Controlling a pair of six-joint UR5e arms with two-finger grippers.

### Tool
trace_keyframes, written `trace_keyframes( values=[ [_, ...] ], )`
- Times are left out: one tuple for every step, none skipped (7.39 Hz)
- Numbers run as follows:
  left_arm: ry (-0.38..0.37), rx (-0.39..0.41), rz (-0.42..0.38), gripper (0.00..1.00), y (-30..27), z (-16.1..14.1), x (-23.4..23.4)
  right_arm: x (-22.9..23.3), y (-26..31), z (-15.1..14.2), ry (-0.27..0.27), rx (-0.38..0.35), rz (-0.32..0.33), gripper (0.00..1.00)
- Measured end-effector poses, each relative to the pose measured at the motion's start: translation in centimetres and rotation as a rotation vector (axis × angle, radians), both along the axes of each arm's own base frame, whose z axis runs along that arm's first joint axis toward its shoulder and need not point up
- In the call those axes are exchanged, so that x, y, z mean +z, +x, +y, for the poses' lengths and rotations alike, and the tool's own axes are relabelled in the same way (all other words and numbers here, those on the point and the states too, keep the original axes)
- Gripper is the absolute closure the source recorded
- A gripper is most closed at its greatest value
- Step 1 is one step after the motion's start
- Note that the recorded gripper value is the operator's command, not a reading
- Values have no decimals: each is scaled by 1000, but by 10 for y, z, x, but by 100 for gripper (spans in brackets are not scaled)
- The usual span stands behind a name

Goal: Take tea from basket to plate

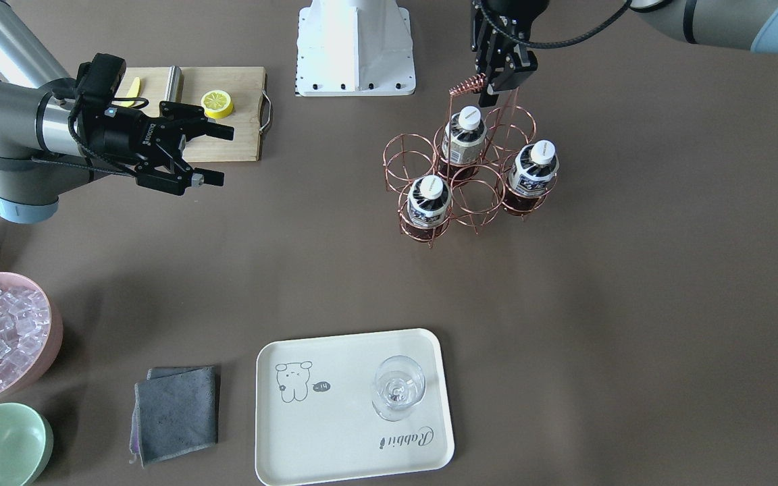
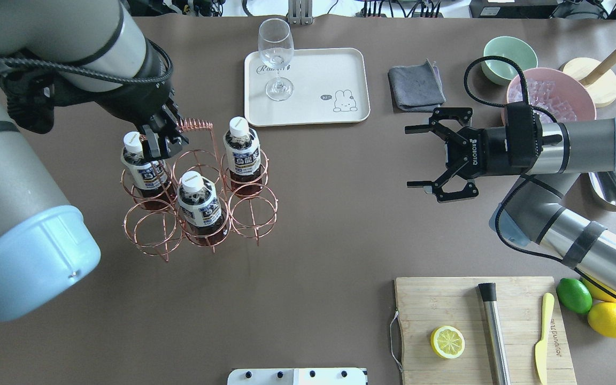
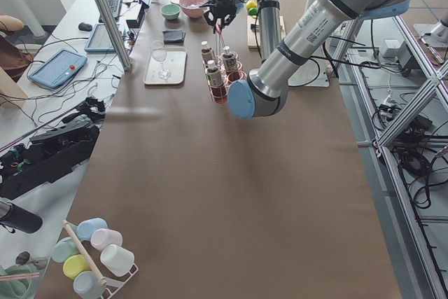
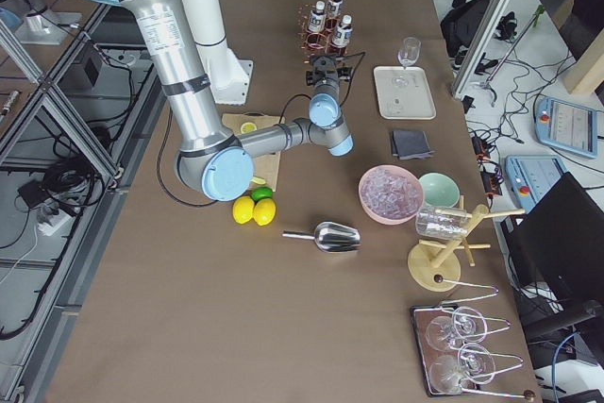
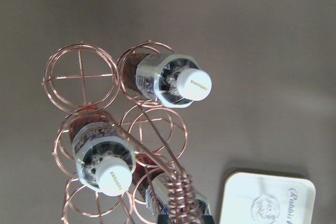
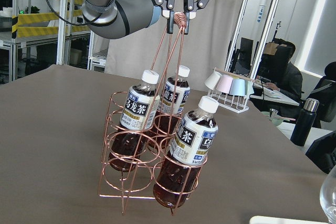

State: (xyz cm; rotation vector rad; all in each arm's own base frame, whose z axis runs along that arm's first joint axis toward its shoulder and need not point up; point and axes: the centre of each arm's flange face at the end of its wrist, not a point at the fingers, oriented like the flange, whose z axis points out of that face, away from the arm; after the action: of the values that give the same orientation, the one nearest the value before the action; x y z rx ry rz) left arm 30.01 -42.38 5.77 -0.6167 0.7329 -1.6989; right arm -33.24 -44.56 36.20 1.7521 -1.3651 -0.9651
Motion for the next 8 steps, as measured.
trace_keyframes(
  values=[
    [10,35,11,100,22,16,-10,0,0,-1,-1,1,1,0],
    [19,61,21,100,39,24,-22,1,0,-1,-5,2,2,0],
    [26,79,30,100,52,27,-33,2,1,-2,-10,4,3,0],
    [31,93,38,100,66,31,-43,5,2,-3,-18,5,9,0],
    [35,107,46,100,81,35,-52,8,3,-4,-24,6,14,0],
    [42,114,52,100,94,39,-58,11,4,-4,-29,7,18,0],
    [48,118,55,100,102,43,-62,13,4,-4,-36,5,19,0],
    [50,120,55,100,109,44,-62,13,4,-4,-46,1,19,0]
  ],
)
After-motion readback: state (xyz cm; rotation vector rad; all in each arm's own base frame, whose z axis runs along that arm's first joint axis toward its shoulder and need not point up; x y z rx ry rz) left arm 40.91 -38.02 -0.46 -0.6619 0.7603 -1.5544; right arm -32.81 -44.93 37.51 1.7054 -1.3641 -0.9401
